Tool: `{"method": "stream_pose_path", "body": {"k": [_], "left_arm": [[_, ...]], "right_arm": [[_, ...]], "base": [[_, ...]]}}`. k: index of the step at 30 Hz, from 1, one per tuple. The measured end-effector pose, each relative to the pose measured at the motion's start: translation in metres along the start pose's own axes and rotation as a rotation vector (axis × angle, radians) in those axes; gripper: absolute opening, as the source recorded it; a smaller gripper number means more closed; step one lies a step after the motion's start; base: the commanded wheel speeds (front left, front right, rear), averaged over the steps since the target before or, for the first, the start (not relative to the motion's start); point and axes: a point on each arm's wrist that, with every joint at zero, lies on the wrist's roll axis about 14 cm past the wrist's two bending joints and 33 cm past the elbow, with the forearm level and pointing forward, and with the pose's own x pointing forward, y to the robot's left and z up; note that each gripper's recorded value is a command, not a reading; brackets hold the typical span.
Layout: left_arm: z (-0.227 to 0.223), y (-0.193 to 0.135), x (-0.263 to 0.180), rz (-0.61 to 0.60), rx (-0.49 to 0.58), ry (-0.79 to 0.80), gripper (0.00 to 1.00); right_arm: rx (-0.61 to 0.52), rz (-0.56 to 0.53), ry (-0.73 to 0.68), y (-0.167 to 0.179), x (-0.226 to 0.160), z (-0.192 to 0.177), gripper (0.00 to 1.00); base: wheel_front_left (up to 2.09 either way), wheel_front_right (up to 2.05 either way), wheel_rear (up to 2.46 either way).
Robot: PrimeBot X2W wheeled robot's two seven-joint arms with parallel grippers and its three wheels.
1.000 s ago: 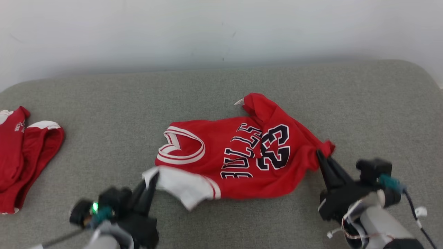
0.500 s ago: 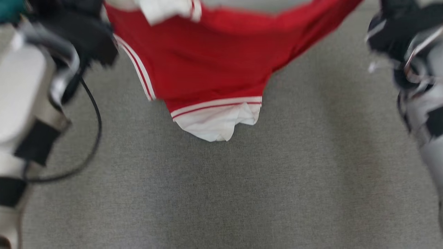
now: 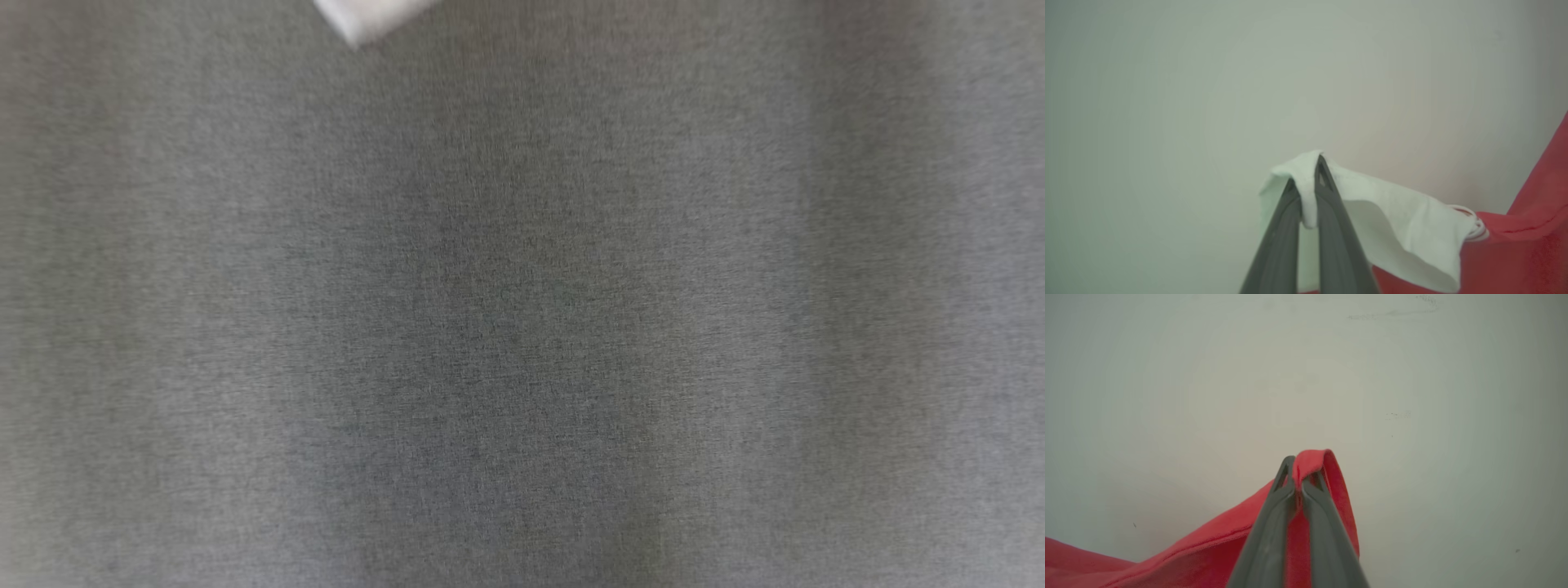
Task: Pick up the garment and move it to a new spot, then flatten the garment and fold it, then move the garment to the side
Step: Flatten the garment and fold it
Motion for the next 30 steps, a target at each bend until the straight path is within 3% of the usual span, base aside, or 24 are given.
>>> {"method": "stream_pose_path", "body": {"k": [13, 30], "left_arm": [[0.012, 0.026, 0.037, 0.074, 0.035, -0.050, 0.00], [-0.028, 0.020, 0.042, 0.070, 0.021, 0.005, 0.00]], "right_arm": [[-0.110, -0.074, -0.033, -0.020, 0.039, 0.013, 0.00], [-0.133, -0.088, 0.025, -0.021, 0.043, -0.025, 0.00]], "base": [[0.00, 0.00, 0.00], [0.00, 0.00, 0.00]]}}
